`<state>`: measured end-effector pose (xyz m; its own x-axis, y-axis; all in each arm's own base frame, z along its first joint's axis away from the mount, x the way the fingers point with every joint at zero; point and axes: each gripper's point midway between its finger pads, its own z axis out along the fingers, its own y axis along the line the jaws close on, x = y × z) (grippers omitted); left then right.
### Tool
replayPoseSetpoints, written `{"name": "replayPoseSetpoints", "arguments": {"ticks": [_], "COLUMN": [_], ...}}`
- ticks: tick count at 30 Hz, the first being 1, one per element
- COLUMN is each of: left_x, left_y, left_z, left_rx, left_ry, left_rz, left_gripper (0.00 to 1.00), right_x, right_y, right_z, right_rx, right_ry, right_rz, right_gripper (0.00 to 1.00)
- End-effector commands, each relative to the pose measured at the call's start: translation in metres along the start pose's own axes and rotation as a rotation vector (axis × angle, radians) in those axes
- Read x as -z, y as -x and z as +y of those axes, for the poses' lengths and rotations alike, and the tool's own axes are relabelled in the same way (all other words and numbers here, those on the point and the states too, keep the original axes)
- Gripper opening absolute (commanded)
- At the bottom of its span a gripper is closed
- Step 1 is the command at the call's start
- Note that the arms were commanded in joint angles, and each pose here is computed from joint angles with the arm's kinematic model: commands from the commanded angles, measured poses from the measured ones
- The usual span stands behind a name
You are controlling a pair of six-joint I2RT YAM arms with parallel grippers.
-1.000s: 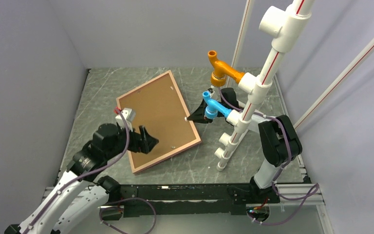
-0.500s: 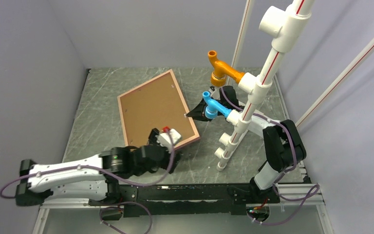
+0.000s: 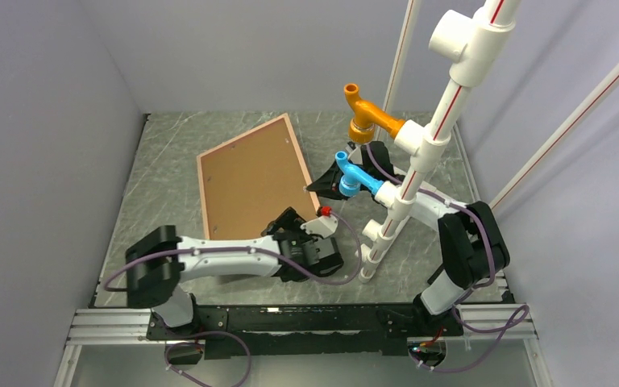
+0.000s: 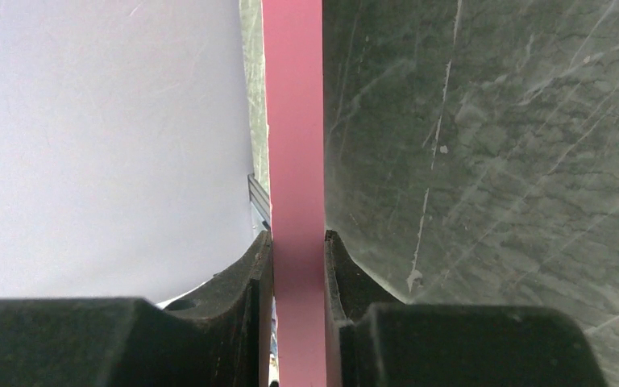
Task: Take the photo out of the frame
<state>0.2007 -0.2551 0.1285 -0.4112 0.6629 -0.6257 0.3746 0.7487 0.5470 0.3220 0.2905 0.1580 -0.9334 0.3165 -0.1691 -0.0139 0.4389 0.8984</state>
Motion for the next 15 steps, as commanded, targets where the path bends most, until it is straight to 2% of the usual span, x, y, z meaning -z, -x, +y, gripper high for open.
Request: {"name": "replayPoseSetpoints", "arguments": {"ticks": [1,5,9,13,15], "left_x": [-0.011,-0.012,-0.012,-0.008,-0.004], "left_y": [-0.002,-0.003,-0.007,-0.006,-0.005], "left_z": [0.037,0.044,0.050,0.059,0.067], "left_rx": [0.026,0.059,0.073,0.073,0.061], "left_ry": [0.217,0.289,0.352,0.428,0.467], "left_rz": [0.071,0.090,0.109,0.114,0.114], "left_gripper": [0.99,0.98,0.80,0.74,0.59], "right_x": [0.016,0.016,0.016,0.013,0.011], "right_y": [0.019,0.019,0.017,0.014,0.012], "right_z": [0.040,0.041,0.043,0.043,0.045], "right_rx": [0.000,-0.005,-0.005,-0.007,-0.004], "right_ry": [0.057,0.056,0.053,0.048,0.049], "right_rz": [-0.094,-0.091,-0.096,-0.099,-0.095], "right_gripper": [0.00,0.00,0.00,0.00,0.00]}}
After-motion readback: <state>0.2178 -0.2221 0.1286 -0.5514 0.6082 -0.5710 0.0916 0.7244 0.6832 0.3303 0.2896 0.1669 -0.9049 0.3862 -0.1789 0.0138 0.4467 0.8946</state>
